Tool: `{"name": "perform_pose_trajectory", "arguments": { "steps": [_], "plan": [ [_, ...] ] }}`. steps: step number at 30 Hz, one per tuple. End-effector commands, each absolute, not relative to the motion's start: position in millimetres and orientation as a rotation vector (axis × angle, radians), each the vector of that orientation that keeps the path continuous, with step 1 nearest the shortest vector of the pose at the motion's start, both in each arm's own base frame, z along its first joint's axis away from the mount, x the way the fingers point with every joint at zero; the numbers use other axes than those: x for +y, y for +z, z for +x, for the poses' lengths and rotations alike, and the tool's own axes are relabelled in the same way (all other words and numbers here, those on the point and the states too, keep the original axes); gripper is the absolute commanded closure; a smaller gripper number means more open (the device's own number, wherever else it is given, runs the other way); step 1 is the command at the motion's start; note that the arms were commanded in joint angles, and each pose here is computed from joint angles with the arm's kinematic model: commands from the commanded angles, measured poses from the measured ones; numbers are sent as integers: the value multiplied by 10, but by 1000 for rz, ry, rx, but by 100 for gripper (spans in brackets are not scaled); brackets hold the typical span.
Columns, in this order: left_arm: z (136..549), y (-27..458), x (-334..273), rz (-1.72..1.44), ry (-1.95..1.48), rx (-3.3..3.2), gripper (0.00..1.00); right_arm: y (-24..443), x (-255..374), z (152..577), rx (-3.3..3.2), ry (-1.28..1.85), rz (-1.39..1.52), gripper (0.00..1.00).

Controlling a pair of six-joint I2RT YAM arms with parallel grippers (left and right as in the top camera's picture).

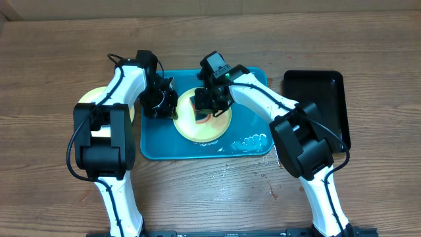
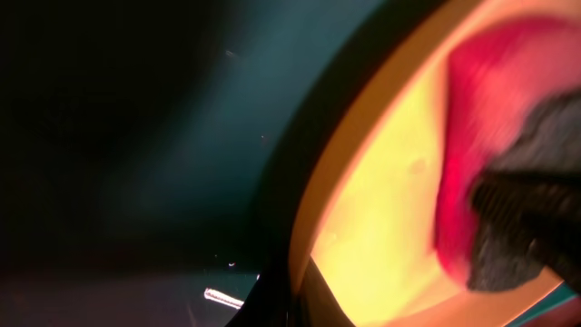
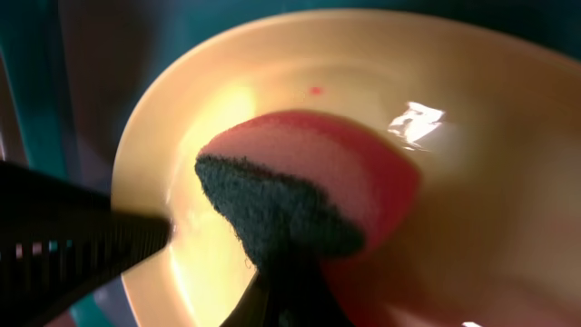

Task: Clean dirty plates on tray and stack at the side
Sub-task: 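Keep scrubbing the yellow plate in circles with the sponge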

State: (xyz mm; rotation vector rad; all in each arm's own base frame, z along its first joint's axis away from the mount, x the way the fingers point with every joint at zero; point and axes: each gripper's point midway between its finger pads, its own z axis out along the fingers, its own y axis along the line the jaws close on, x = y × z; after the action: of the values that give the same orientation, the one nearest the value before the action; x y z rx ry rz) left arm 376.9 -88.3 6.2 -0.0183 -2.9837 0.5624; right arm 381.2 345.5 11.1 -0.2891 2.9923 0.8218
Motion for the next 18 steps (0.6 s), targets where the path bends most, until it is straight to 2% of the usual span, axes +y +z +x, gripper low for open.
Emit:
{"name": "perform_pose_trajectory", "arguments": {
  "steps": [1,8,18],
  "plan": [
    [3750,149,-1083,-119,664,-2979,96,-137,3584,3349,3120,880,-436,96],
    [3750,146,-1076,-119,659,-2980,96,-232,3130,3287,3235,623,-456,96],
    [3752,146,-1073,-119,658,-2981,96,-4,2436,3797,3212,205,-287,96]
  ]
}}
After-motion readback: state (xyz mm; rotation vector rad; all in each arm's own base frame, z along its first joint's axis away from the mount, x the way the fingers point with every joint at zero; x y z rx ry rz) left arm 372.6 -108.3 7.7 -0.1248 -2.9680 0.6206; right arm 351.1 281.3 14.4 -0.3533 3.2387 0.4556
